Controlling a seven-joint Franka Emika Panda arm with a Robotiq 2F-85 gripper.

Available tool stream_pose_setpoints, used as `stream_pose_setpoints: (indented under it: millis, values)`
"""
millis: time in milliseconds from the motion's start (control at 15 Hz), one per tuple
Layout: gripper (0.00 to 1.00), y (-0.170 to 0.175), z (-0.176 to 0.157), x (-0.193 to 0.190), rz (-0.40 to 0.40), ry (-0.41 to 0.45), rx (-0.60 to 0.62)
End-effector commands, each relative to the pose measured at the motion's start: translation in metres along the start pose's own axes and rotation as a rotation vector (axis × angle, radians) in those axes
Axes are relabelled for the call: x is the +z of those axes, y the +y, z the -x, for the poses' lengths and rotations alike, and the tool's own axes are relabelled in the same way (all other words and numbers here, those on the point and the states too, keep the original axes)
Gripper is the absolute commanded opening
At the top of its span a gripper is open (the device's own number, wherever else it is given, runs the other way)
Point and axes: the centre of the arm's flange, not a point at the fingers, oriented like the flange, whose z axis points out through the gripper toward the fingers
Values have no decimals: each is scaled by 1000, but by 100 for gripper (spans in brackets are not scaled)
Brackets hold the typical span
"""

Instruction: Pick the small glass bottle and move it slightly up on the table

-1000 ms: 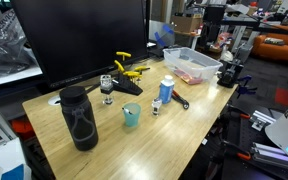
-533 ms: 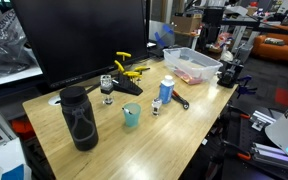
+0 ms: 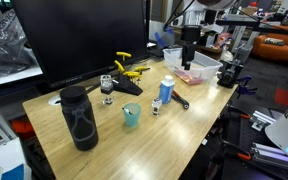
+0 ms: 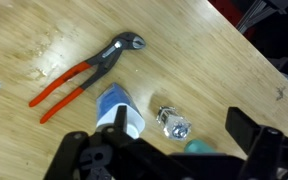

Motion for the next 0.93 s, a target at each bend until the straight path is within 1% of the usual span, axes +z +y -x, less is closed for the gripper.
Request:
stream_pose_setpoints:
  millis: [0, 67, 200, 600, 733, 867]
  values:
    - [100, 1, -47, 20, -40, 0, 39]
    - [100, -7, -26, 17, -20, -9, 15]
    - [100, -5, -41, 28, -29, -19, 21]
    - [100, -1, -42, 25, -27, -13, 28]
    - [100, -3, -56, 33, -11, 1, 150]
    - [100, -12, -72, 45, -6, -11, 264]
